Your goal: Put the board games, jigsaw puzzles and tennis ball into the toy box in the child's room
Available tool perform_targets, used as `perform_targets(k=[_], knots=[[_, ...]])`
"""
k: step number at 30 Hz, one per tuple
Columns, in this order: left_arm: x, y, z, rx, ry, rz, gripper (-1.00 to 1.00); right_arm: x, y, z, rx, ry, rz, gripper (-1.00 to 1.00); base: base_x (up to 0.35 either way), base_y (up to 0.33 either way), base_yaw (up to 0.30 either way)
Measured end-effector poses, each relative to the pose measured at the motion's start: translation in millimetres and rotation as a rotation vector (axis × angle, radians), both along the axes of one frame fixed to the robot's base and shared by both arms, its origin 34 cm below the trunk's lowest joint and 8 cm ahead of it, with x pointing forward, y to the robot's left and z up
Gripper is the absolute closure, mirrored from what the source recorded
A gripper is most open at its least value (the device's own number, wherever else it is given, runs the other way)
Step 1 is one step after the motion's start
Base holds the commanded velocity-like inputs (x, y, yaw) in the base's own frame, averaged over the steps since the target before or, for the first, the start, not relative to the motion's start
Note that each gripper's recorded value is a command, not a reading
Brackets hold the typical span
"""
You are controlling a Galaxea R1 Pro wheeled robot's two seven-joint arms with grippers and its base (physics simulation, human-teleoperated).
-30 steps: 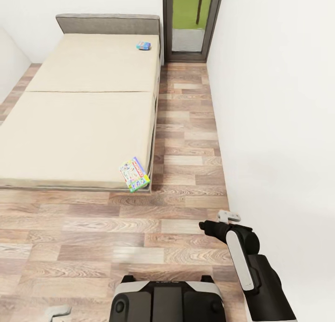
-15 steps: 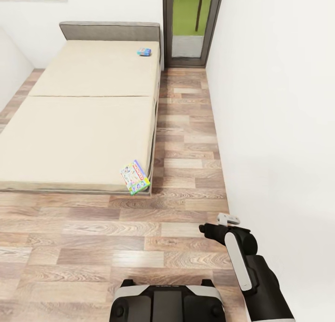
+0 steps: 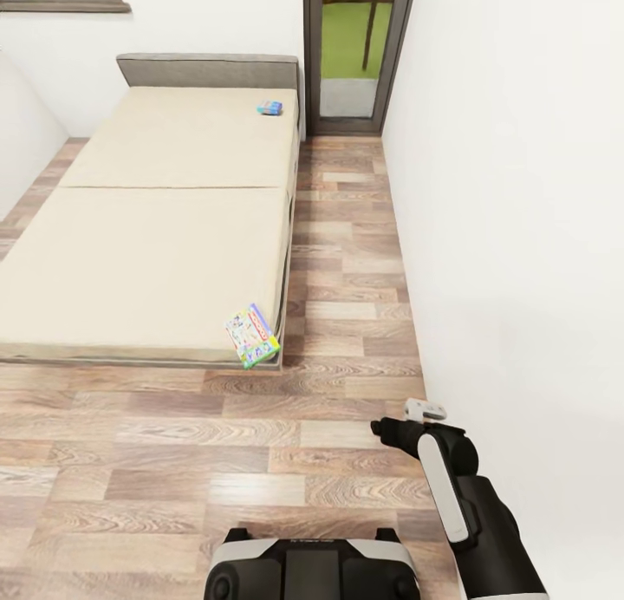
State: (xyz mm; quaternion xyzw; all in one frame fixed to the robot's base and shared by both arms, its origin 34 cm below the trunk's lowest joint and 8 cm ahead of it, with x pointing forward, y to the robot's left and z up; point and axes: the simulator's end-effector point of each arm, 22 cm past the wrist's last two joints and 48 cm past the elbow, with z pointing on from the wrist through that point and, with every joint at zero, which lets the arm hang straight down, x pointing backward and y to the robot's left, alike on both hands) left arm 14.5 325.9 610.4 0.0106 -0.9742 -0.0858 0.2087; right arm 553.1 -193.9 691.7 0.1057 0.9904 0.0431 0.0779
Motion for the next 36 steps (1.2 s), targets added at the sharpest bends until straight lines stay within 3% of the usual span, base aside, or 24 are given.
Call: perform_targets(k=[8,36], knots=[[0.3,-8.3,0.4,-0.010,-0.007,0.003,-1.00,2.1,-1.0,2.0,-0.002,-0.011,-0.006,-1.00,0.000,0.000,0.000],[18.0,-8.9,-3.4,-0.011,-0.053,0.003,-1.00,12.5,-0.7,18.6,-0.003,-0.049,-0.006,-1.00,0.000,0.000,0.000]])
